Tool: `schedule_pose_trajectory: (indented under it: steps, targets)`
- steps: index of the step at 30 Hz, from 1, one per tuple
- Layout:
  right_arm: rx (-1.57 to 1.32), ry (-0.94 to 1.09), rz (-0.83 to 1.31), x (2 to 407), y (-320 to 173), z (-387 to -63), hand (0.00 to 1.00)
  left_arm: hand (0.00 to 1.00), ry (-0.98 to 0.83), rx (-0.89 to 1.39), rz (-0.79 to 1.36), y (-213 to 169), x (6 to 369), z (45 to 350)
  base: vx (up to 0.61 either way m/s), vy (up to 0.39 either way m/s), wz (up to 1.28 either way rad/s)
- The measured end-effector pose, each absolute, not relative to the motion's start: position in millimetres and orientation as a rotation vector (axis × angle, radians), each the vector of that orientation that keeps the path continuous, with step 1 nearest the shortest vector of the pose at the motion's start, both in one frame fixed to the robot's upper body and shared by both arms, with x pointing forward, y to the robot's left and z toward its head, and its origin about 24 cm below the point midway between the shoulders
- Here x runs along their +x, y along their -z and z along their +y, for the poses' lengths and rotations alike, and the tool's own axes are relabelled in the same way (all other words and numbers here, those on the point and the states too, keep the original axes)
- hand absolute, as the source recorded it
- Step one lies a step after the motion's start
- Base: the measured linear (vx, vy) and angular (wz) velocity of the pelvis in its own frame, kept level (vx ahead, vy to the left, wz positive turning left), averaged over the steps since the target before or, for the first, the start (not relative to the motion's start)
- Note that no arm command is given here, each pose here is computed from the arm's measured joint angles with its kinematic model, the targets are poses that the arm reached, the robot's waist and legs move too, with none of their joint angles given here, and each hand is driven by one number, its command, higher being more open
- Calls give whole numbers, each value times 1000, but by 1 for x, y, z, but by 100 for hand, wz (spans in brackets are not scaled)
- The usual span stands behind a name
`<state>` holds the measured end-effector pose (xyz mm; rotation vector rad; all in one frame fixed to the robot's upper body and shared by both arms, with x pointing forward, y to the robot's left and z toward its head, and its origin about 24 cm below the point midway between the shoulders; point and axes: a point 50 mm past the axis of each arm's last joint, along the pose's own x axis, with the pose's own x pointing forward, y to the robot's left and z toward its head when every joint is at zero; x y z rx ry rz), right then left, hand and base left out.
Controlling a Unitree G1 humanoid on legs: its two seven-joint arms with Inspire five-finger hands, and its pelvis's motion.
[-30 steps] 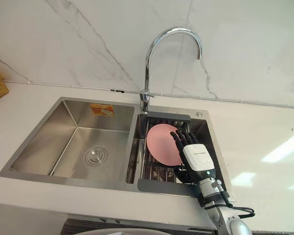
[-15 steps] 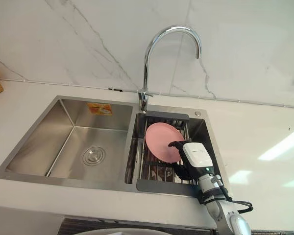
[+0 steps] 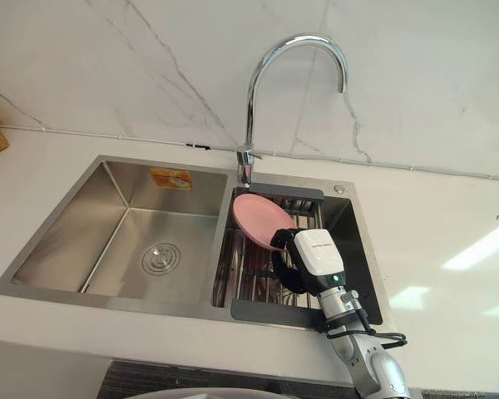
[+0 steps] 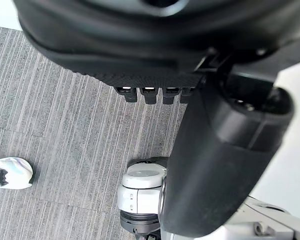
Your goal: Walk over to the sink, pick up the cup, carry it to the dishwasher, place the cup inside the dishwasher, then close the dishwasher door
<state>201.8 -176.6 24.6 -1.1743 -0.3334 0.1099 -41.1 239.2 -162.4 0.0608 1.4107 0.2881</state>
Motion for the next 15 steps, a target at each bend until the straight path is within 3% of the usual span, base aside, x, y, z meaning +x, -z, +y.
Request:
schedule_pose_trajectory:
  steps: [15]
  targets:
    - [-853,37,-255,205,-48,-187,0,100,-302,37,1364,165,-37,223,-24,-6,0]
